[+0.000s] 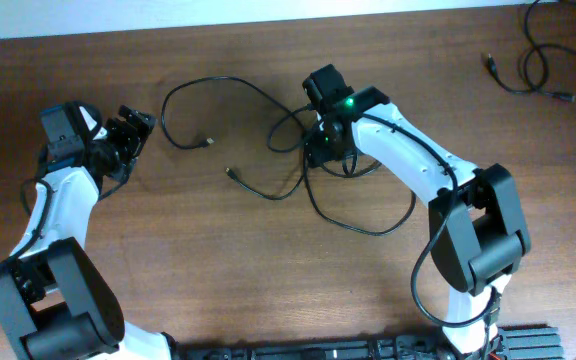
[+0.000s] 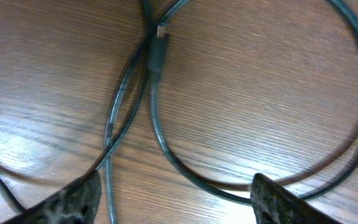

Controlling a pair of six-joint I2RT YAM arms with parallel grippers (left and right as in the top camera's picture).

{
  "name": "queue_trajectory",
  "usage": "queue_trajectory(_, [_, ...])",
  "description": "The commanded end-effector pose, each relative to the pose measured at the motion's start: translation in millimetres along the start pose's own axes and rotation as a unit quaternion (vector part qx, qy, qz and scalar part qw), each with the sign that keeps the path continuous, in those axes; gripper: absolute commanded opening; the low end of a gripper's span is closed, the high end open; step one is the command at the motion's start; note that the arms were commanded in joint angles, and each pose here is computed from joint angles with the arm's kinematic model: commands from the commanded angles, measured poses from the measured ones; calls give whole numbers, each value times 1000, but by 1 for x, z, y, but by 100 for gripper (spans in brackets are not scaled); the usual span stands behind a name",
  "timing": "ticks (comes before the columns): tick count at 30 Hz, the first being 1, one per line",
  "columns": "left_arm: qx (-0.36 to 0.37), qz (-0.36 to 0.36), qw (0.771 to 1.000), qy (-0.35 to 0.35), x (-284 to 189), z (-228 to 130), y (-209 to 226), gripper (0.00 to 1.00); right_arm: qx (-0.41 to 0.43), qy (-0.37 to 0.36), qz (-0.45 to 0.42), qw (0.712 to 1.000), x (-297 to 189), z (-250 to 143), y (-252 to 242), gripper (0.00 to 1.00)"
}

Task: Untangle cables
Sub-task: 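Reach the right gripper to the center cable pile and grasp a cable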

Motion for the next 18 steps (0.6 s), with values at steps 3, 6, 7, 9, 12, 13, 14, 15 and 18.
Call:
queue_trajectory(3, [9, -2, 1000, 3, 1, -1, 0, 99, 6, -36, 123, 992, 1, 14, 55, 63])
queue_trajectory(6, [9, -2, 1000, 3, 1, -1, 0, 99, 71, -32, 78, 994, 30, 17, 47, 59])
queue_trajectory(7, [9, -2, 1000, 3, 1, 0, 0, 99, 78, -26, 74, 994, 37, 16, 46, 55])
queue_trajectory(9, [9, -2, 1000, 3, 1, -1, 0, 99, 96, -26, 57, 993, 45, 16, 42, 55])
queue_trajectory(12, [9, -2, 1000, 3, 1, -1, 0, 99, 105, -34, 55, 992, 55, 20, 42, 55])
queue_trajectory(13, [9, -2, 1000, 3, 1, -1, 0, 99, 107, -32, 51, 992, 58, 19, 41, 55])
queue_trajectory(14, [9, -2, 1000, 3, 1, -1, 0, 99, 107, -25, 49, 993, 64, 16, 41, 54])
queue_trajectory(15, [9, -2, 1000, 3, 1, -1, 0, 99, 109, -16, 48, 993, 71, 13, 40, 54])
queue_trajectory(18, [9, -2, 1000, 3, 1, -1, 0, 99, 143, 8, 42, 989, 86, 5, 39, 36])
Point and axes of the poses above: each gripper's point midway between its finger pads, its own x axis out along the fingers, its own y axis along the line the jaws close on, z = x × y, the point moved 5 cm from there along -x, back along the fingers, and after that the axes turned 3 degrees about -x, right-handed, at the moved point
